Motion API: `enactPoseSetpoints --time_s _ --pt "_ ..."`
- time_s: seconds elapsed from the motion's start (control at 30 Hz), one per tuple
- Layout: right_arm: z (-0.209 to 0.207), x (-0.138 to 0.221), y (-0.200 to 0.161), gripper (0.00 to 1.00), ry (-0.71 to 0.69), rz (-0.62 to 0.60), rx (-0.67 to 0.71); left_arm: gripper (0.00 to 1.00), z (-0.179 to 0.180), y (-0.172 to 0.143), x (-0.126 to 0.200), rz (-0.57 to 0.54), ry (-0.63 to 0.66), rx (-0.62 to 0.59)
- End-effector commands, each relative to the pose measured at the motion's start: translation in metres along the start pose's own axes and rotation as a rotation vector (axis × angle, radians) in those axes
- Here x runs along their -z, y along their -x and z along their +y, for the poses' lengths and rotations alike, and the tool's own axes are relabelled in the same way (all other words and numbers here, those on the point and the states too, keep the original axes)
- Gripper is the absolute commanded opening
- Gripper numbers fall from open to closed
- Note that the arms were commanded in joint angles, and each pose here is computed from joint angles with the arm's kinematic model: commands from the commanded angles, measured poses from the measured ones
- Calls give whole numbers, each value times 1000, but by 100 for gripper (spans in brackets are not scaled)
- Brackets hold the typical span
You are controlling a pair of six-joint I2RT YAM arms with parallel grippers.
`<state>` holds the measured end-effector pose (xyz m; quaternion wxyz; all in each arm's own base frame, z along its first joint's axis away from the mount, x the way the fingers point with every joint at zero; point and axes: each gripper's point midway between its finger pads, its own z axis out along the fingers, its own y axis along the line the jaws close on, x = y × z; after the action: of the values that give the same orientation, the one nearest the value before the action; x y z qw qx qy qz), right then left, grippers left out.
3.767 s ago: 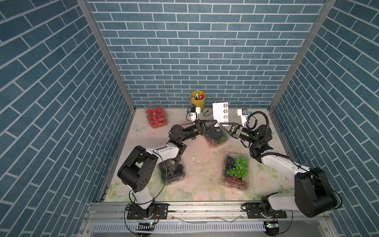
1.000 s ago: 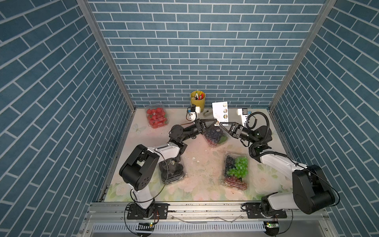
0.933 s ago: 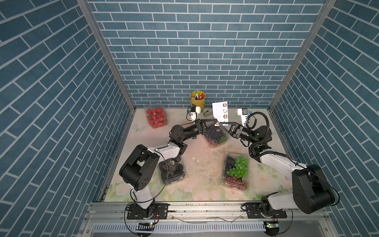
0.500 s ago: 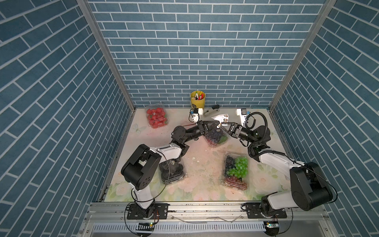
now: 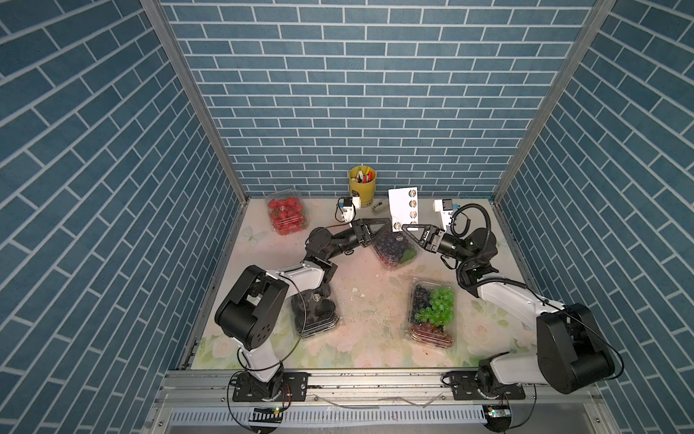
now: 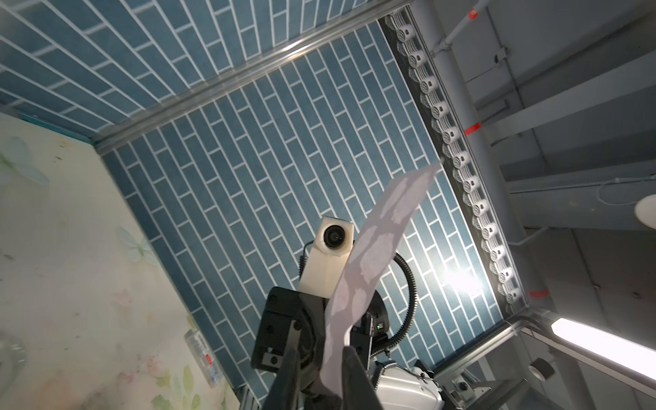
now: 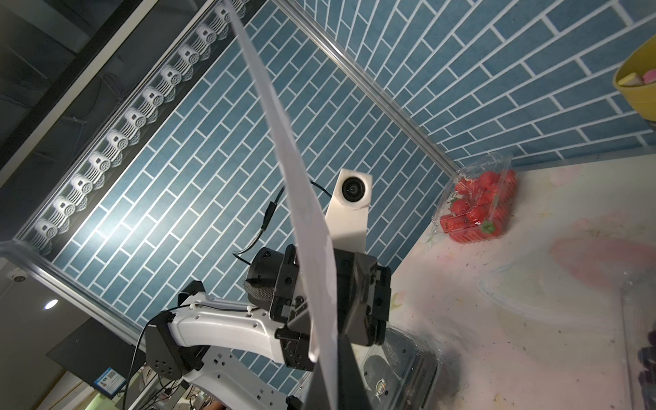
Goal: Label fruit boxes
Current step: Adjust the label sticker, then tear off the label from the label sticker.
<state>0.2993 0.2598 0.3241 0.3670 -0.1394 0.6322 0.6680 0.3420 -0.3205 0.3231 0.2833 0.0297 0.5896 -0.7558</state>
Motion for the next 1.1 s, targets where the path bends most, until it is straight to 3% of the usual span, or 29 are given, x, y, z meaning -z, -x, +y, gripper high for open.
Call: enactPoseSetpoints --time_s 0.0,0.2,0.33,0.63,0.77,1.07 --pt "-3 3 3 0 -86 6 43 29 -5 4 14 4 77 -98" --pt "-16 10 -1 0 -223 39 30 36 6 -3 38 56 428 -334" --pt "-33 14 -5 0 -349 71 4 51 0 -12 52 121 677 -567" --pt "-49 11 -18 0 -489 140 -20 50 2 -44 36 297 826 -777" --pt "-46 6 -20 0 -485 150 -13 46 9 -51 26 332 830 -781" --pt "-42 -4 -26 0 -466 173 -7 48 20 -55 12 351 872 -810"
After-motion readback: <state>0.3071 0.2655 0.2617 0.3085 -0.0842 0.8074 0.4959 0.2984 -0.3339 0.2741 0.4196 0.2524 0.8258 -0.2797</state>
